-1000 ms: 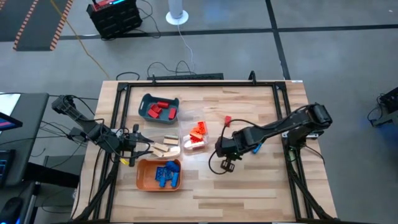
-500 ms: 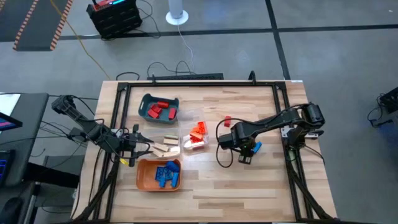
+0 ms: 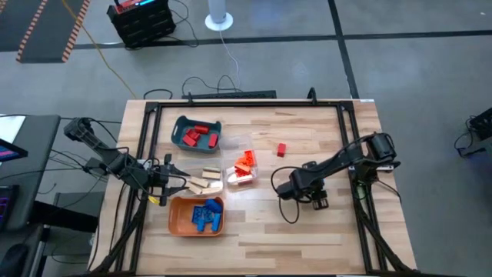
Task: Sort blocks
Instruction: Put the blue game piece into the orange bin
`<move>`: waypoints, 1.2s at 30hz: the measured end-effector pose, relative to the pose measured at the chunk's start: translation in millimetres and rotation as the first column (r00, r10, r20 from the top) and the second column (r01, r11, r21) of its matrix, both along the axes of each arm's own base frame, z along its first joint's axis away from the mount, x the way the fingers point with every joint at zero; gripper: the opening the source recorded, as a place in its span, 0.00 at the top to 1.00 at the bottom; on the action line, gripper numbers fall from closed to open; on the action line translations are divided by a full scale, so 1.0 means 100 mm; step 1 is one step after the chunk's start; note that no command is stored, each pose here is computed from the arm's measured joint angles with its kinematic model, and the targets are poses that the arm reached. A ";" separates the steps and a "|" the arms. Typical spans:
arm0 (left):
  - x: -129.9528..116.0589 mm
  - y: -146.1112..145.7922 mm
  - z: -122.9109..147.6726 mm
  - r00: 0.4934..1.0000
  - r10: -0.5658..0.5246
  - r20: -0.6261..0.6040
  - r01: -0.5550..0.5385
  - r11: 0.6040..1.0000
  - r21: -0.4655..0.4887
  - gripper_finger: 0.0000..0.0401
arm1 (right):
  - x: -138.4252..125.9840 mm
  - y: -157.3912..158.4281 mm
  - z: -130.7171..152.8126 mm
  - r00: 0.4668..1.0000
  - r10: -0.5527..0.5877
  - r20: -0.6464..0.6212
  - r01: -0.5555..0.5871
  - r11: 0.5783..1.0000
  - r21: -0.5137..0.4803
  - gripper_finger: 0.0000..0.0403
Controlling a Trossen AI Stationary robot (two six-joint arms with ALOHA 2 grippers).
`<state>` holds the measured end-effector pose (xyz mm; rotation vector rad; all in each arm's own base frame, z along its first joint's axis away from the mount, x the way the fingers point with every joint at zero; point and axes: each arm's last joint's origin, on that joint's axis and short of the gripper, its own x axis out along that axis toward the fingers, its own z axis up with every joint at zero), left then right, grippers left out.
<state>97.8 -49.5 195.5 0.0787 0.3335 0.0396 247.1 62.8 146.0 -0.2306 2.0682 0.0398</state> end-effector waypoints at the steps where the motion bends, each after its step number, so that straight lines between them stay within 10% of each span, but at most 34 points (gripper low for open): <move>1: 0.00 0.00 0.00 1.000 0.000 0.001 0.000 1.000 0.000 0.49 | -0.01 0.01 -0.03 1.000 0.014 0.008 -0.014 1.000 0.004 0.49; 19: 0.00 0.00 0.00 1.000 0.001 0.003 -0.001 1.000 -0.002 0.49 | 0.02 0.04 -0.17 0.989 0.087 0.119 -0.094 0.994 0.055 0.98; 28: 0.00 0.00 0.00 1.000 0.007 0.005 -0.007 1.000 0.000 0.49 | 0.41 0.06 0.18 0.951 0.065 0.303 -0.082 0.996 0.041 1.00; 36: 0.00 0.00 0.00 1.000 0.009 0.006 -0.009 1.000 0.001 0.49 | 0.94 0.12 0.68 0.770 -0.056 0.636 -0.017 0.994 0.109 1.00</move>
